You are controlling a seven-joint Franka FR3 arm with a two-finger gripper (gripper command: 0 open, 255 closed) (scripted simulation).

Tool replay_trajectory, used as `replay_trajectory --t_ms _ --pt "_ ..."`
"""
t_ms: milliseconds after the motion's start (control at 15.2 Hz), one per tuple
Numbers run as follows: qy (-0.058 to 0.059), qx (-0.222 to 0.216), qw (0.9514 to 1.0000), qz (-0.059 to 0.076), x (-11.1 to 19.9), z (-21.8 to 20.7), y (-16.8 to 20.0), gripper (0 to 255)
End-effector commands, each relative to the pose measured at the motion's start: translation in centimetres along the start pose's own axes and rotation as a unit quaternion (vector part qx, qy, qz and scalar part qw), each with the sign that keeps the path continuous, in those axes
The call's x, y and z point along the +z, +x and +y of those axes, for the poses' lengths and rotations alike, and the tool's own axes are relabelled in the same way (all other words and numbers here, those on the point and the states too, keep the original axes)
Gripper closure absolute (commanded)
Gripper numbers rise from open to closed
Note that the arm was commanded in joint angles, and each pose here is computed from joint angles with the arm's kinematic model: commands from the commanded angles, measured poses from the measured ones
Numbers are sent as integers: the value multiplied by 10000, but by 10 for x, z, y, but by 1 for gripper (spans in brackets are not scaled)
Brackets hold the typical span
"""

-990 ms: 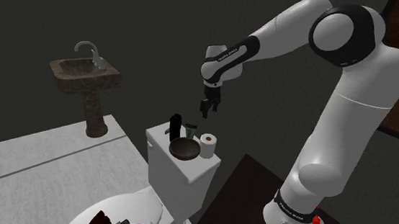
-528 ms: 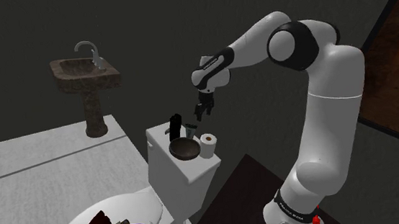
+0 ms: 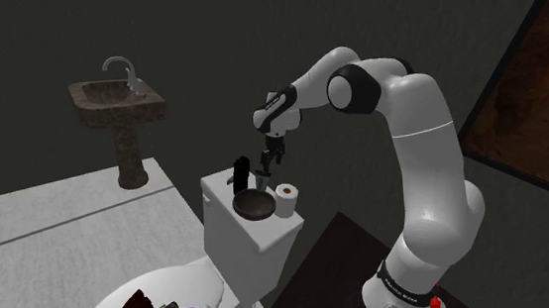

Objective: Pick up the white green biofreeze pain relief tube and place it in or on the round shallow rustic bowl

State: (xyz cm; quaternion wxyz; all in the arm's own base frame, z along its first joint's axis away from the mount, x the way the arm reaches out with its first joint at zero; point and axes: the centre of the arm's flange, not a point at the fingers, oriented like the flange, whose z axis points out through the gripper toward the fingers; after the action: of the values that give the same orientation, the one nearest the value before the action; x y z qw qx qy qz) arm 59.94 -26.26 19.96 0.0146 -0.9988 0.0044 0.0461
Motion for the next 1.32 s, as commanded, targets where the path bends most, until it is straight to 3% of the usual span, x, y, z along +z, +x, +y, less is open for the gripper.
replay_trajectory --t_ms 0,462,990,1056,1254 --pt "20 -14 10000 -5 10 10 12 0" --pt "20 -14 10000 -5 50 9 12 0" --pt "20 -14 10000 -5 50 9 12 0" --pt "20 -14 10000 -5 50 9 12 255" --pt "20 -14 10000 -5 50 9 12 255"
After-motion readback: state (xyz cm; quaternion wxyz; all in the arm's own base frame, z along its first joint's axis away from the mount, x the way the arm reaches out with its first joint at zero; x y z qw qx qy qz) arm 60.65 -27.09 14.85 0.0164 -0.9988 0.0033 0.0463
